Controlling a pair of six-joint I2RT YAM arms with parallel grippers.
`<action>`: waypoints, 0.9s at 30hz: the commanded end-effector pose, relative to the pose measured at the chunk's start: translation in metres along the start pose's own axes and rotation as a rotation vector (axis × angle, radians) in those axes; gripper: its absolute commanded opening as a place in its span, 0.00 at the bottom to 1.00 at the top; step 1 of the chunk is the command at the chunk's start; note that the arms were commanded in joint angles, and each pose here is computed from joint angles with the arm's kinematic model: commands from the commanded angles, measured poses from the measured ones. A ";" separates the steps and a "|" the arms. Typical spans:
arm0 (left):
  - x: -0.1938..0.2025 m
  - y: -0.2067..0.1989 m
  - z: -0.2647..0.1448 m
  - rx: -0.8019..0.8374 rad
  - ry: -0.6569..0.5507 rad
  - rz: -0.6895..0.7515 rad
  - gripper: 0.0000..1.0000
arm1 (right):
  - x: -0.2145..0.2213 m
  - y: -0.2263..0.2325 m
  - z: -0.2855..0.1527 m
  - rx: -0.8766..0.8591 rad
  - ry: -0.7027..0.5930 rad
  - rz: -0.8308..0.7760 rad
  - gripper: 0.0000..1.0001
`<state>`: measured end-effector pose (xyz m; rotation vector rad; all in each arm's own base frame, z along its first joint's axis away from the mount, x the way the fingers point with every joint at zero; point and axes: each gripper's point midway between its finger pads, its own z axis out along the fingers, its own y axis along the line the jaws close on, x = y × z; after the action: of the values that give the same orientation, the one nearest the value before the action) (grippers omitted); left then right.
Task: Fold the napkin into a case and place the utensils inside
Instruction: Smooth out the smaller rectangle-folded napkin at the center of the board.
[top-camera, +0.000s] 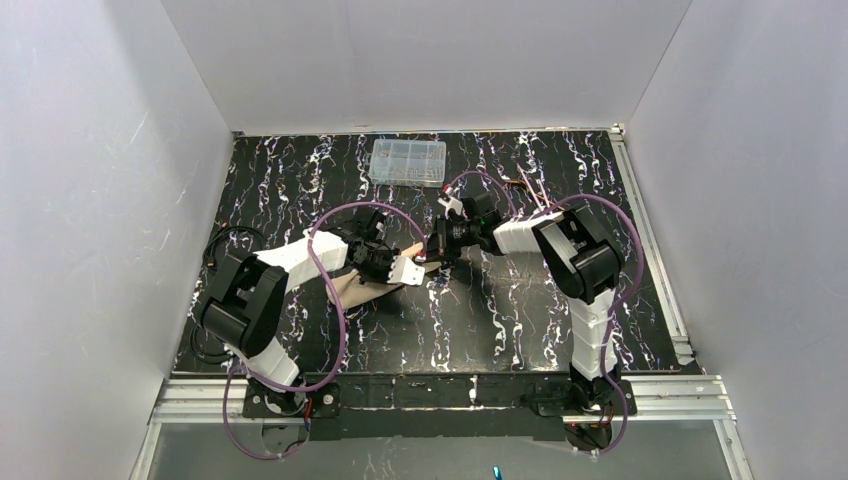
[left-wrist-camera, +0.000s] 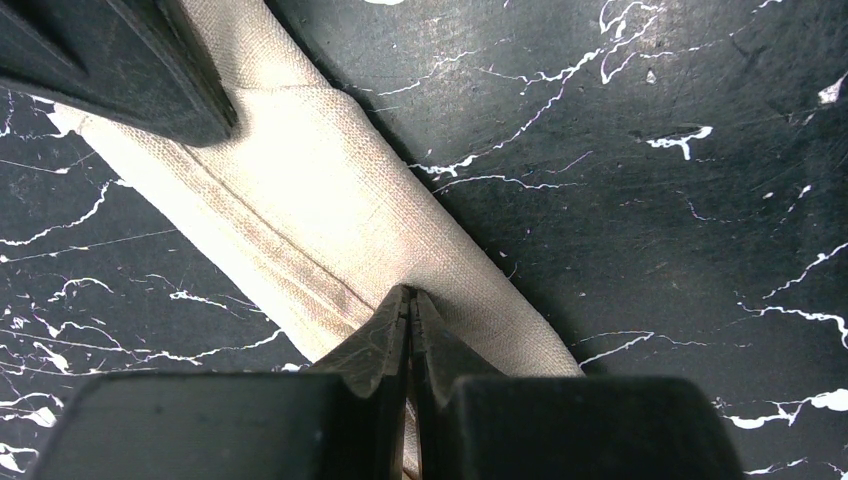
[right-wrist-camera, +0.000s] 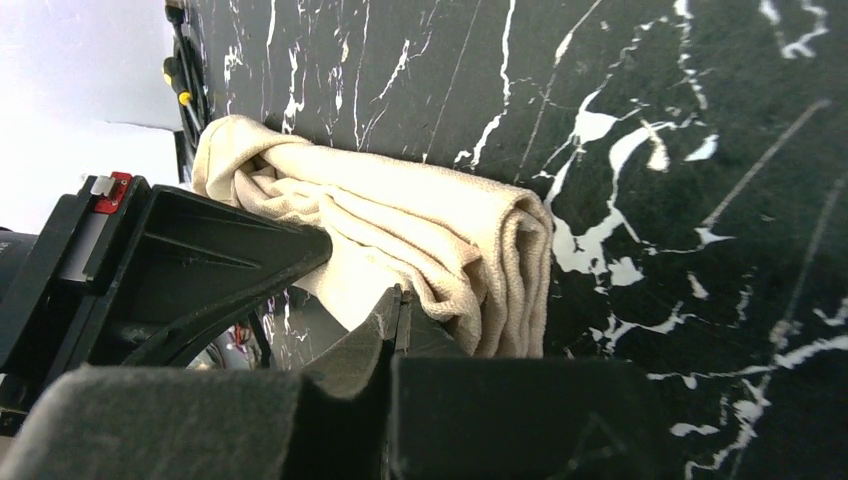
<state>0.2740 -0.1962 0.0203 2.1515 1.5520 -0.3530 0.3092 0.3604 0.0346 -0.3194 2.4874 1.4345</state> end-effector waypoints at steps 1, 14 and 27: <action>0.013 -0.038 0.010 0.130 0.037 -0.043 0.00 | -0.016 0.000 -0.009 -0.005 -0.048 -0.005 0.01; 0.012 -0.033 0.009 0.114 0.034 -0.052 0.00 | -0.006 0.046 0.012 -0.144 -0.004 -0.030 0.01; -0.010 -0.006 -0.023 0.039 0.028 -0.188 0.02 | 0.017 -0.009 0.029 -0.006 0.057 0.003 0.01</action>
<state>0.2717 -0.1943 0.0254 2.1080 1.6589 -0.3744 0.2972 0.3878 0.0278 -0.3624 2.4823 1.5484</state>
